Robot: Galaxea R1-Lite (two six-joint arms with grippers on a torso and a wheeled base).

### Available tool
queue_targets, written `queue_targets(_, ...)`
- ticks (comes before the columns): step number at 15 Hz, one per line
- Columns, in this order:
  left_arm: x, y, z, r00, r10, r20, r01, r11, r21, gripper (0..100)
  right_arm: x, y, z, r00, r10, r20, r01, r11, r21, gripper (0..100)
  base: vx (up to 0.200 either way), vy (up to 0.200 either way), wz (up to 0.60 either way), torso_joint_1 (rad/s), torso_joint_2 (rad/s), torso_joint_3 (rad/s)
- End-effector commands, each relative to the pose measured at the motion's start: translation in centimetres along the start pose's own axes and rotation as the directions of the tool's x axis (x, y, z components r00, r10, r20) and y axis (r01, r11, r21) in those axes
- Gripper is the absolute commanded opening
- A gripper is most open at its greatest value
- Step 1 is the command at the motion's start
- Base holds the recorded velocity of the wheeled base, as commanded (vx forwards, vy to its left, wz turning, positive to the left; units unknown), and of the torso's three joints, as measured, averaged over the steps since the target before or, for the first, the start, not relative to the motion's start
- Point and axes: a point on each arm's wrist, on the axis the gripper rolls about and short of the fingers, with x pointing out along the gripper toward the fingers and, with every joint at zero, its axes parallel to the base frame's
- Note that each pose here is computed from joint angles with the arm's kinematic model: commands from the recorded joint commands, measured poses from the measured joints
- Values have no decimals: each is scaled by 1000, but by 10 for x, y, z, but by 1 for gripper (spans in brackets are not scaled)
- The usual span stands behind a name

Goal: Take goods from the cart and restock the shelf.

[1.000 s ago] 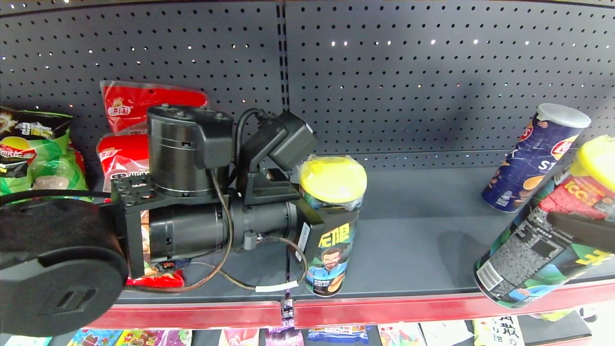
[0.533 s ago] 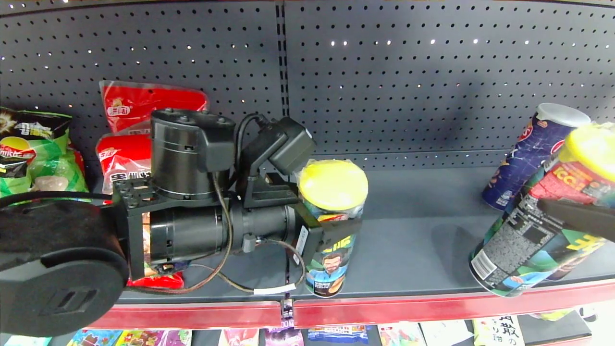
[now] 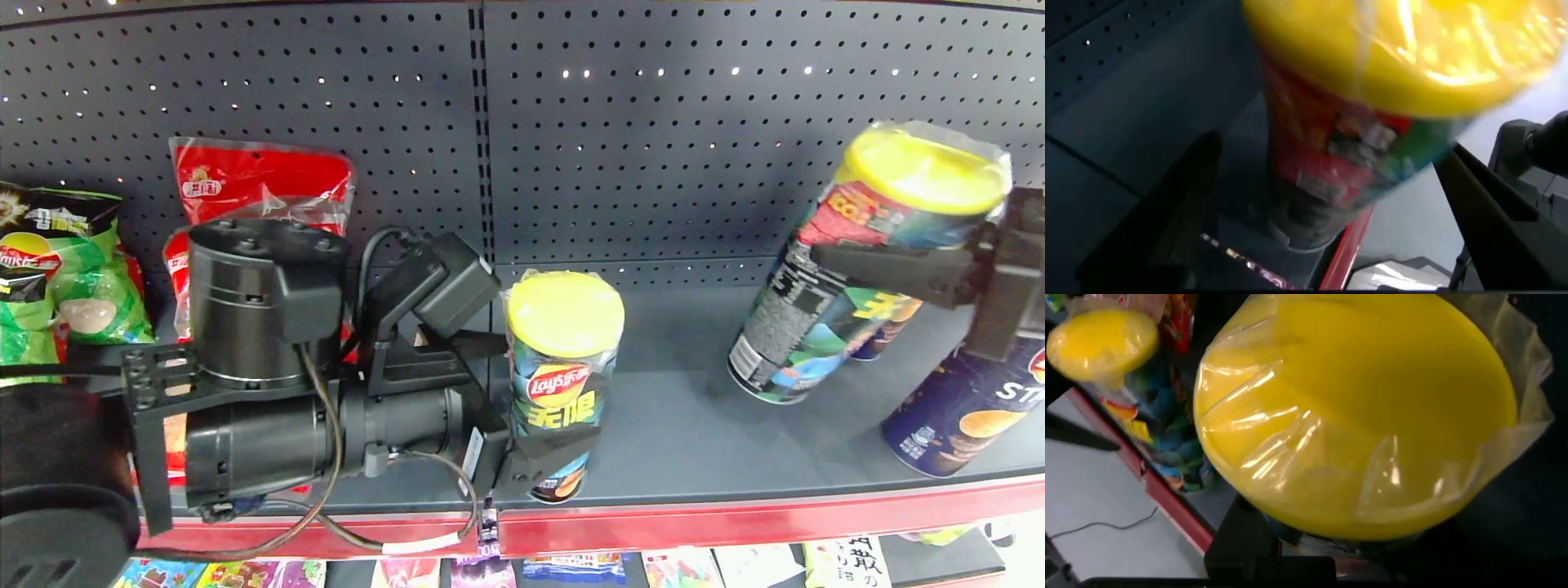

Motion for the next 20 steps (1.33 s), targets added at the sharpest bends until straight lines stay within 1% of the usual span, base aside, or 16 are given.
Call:
queue_targets(1,-18,-3,-1,1000,8,17,-8,1000,1,100,50,-6,-9,999,42,-16,-42,999,3,0,0,0,0,0,0,0)
queue_targets(3,-34,-4,-8,999,30,13,-30,1000,-4,100,71,-11,-8,998,51,-25,-50,999,8,0,0,0,0,0,0,0)
queue_targets(4,-43,-4,-13,999,45,9,-45,999,-9,100,84,-10,-7,997,71,-27,-71,997,9,0,0,0,0,0,0,0)
queue_targets(8,-75,0,-26,993,112,21,-111,993,-26,100,116,-15,-3,996,88,-29,-88,996,21,0,0,0,0,0,0,0)
queue_targets(10,-83,1,-32,990,138,18,-137,990,-35,100,139,-10,0,992,122,-22,-122,992,19,0,0,0,0,0,0,0)
queue_targets(11,-87,2,-33,988,150,22,-149,988,-39,100,139,-10,0,992,122,-22,-122,992,19,0,0,0,0,0,0,0)
queue_targets(12,-89,3,-33,987,158,25,-157,987,-47,100,158,-6,-1,991,131,-29,-130,991,26,0,0,0,0,0,0,0)
queue_targets(13,-92,4,-33,985,167,32,-165,984,-61,100,166,-4,-2,990,137,-31,-136,990,39,0,0,0,0,0,0,0)
queue_targets(14,-93,4,-33,984,178,32,-176,982,-68,100,171,-3,-1,989,143,-29,-142,989,45,0,0,0,0,0,0,0)
queue_targets(15,-93,4,-33,981,193,32,-191,979,-70,100,177,-3,-3,989,147,-31,-145,988,50,0,0,0,0,0,0,0)
queue_targets(20,-93,4,-33,979,203,29,-201,977,-76,100,202,-4,-14,986,160,-52,-157,986,58,0,0,0,0,0,0,0)
